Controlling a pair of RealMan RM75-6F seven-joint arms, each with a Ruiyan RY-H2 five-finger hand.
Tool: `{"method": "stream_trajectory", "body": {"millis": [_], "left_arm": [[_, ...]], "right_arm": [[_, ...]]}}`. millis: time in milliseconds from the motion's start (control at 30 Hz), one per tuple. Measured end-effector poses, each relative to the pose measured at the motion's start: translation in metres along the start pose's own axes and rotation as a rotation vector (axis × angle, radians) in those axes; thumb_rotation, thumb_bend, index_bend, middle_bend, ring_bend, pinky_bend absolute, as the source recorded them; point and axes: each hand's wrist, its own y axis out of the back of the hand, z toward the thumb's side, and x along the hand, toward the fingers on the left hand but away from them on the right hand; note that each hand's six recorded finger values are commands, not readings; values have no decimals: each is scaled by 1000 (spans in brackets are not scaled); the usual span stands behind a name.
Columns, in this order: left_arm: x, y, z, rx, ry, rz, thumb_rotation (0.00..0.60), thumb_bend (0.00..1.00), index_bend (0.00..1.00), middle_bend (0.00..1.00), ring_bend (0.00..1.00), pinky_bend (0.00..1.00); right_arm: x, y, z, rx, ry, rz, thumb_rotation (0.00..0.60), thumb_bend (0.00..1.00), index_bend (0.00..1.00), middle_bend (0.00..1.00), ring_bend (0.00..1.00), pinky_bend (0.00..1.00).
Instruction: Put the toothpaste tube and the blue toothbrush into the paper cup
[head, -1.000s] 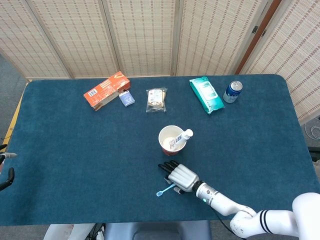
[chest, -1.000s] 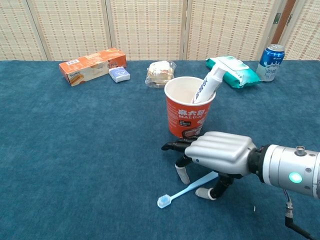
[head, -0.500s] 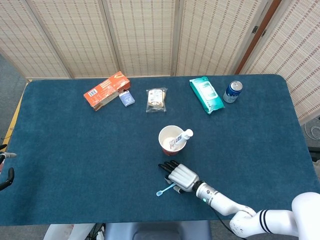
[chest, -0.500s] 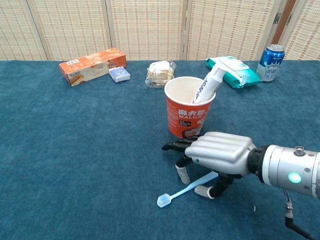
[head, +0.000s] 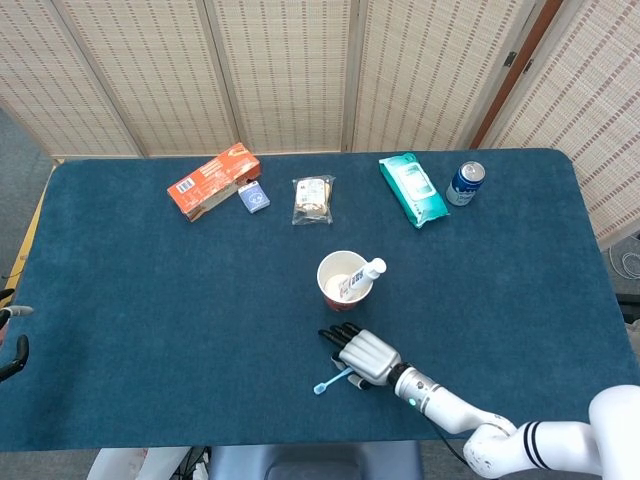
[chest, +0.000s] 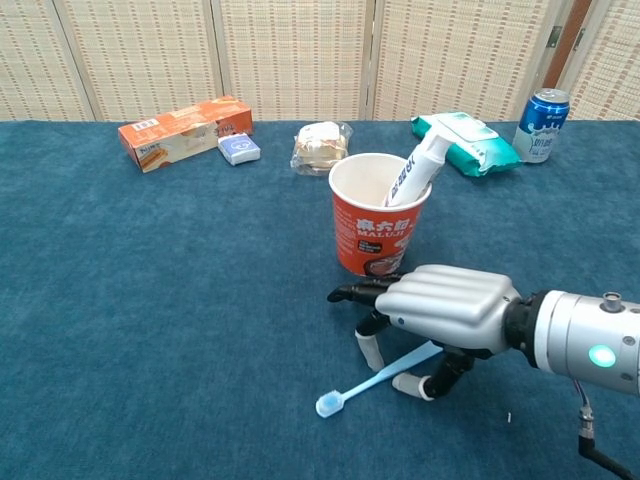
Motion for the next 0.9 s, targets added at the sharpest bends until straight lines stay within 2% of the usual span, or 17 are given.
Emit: {"method": "stream_trajectory", "body": {"millis": [167,667,900], "left_arm": [[0,-1,0,4,-1,-4,600,523,317,155,77,163],[0,-1,0,3,1,-2,600,523,317,155,77,164],[0,-1,0,4,0,-3,600,523,317,155,77,164]], "right_arm": [[6,8,-1,-25,4,-13,600,316,598,30,0,119],[5,4,-4,-20,4,-10,600,302,597,29,0,120],[8,7,-2,-22,17,-18,600,291,538,19,0,119]]}}
